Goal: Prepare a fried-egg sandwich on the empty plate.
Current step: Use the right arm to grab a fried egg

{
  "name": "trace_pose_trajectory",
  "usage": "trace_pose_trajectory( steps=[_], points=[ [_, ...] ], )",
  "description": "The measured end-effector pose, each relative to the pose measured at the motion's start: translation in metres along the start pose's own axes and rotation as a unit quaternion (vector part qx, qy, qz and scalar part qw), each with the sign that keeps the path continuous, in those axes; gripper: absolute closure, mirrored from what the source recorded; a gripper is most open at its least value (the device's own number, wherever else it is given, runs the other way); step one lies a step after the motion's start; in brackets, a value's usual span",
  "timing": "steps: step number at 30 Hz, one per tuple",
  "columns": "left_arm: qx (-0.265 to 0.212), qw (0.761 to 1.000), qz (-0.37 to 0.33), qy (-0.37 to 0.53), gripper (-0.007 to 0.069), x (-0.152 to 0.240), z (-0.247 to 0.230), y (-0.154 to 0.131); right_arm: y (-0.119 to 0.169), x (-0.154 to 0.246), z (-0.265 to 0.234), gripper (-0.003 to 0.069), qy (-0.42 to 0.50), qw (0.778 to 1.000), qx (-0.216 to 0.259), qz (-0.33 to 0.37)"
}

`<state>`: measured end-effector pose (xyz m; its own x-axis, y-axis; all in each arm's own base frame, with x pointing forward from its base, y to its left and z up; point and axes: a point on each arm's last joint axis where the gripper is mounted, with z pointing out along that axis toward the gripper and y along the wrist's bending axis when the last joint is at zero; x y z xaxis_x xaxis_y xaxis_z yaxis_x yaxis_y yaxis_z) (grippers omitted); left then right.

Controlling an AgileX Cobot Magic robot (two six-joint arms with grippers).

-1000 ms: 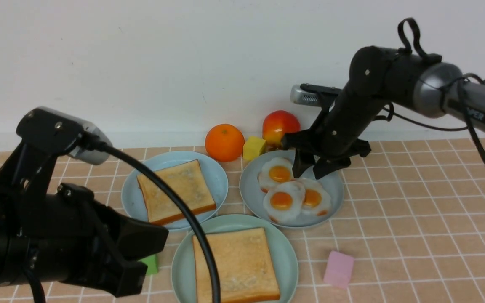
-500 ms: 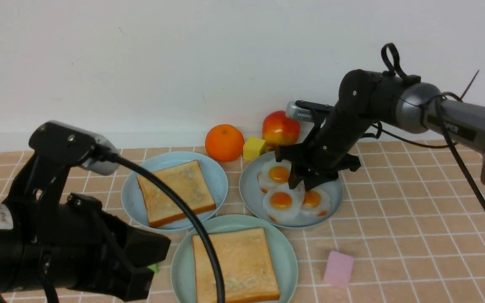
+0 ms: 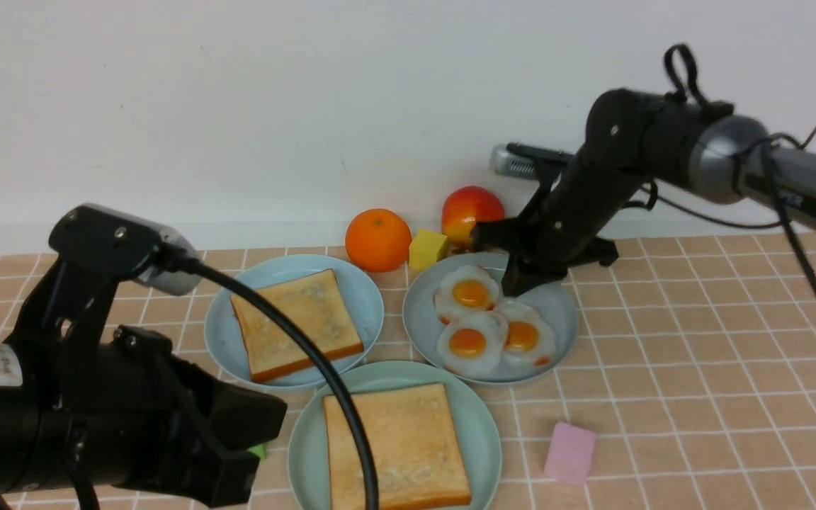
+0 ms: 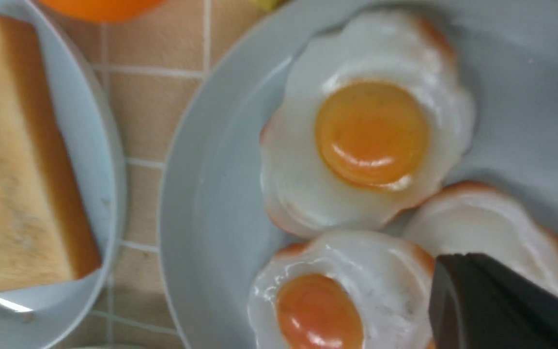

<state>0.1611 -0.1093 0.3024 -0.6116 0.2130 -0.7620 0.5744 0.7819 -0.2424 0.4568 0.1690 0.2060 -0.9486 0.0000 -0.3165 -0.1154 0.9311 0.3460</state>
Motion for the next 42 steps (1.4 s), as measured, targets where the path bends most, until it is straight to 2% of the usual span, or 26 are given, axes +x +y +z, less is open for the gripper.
trace_pose_trajectory(
  steps=[4,8,11,15,18,20,24,31,32,38,42],
  points=[
    [0.000,1.000,0.000,0.000,0.0612,0.000,0.000,0.000,0.001,0.002,-0.012,0.0669,0.011,1.000,0.001,0.007],
    [0.000,1.000,0.000,0.000,0.0610,0.000,0.000,0.000,0.014,0.013,-0.008,0.0630,0.037,0.998,0.047,0.000],
    [0.000,1.000,0.000,0.000,0.0608,0.000,0.000,0.000,0.030,0.021,-0.003,0.0547,0.035,0.996,0.073,0.030],
    [0.000,1.000,0.000,0.000,0.0608,0.000,0.000,0.000,0.039,0.025,0.000,0.0419,0.032,0.995,0.071,0.055],
    [0.000,1.000,0.000,0.000,0.0608,0.000,0.000,0.000,0.036,0.026,0.007,0.0363,0.042,0.994,0.072,0.067],
    [0.000,1.000,-0.001,0.000,0.0608,0.000,0.000,0.000,0.032,0.029,0.018,0.0351,0.058,0.993,0.078,0.073],
    [0.001,1.000,-0.002,0.000,0.0607,0.000,0.000,0.000,0.027,0.033,0.033,0.0376,0.077,0.990,0.085,0.082],
    [0.001,1.000,-0.002,-0.001,0.0602,0.000,0.000,0.000,0.024,0.035,0.042,0.0547,0.087,0.988,0.093,0.086],
    [0.002,1.000,-0.003,-0.001,0.0599,0.000,0.000,0.000,0.023,0.035,0.041,0.0597,0.088,0.988,0.095,0.085],
    [0.003,1.000,-0.005,-0.001,0.0596,0.000,0.000,-0.001,0.023,0.034,0.037,0.0607,0.083,0.988,0.101,0.079],
    [0.003,1.000,-0.005,-0.001,0.0590,0.000,0.000,-0.001,0.026,0.032,0.022,0.0622,0.074,0.991,0.101,0.045]
  ],
)
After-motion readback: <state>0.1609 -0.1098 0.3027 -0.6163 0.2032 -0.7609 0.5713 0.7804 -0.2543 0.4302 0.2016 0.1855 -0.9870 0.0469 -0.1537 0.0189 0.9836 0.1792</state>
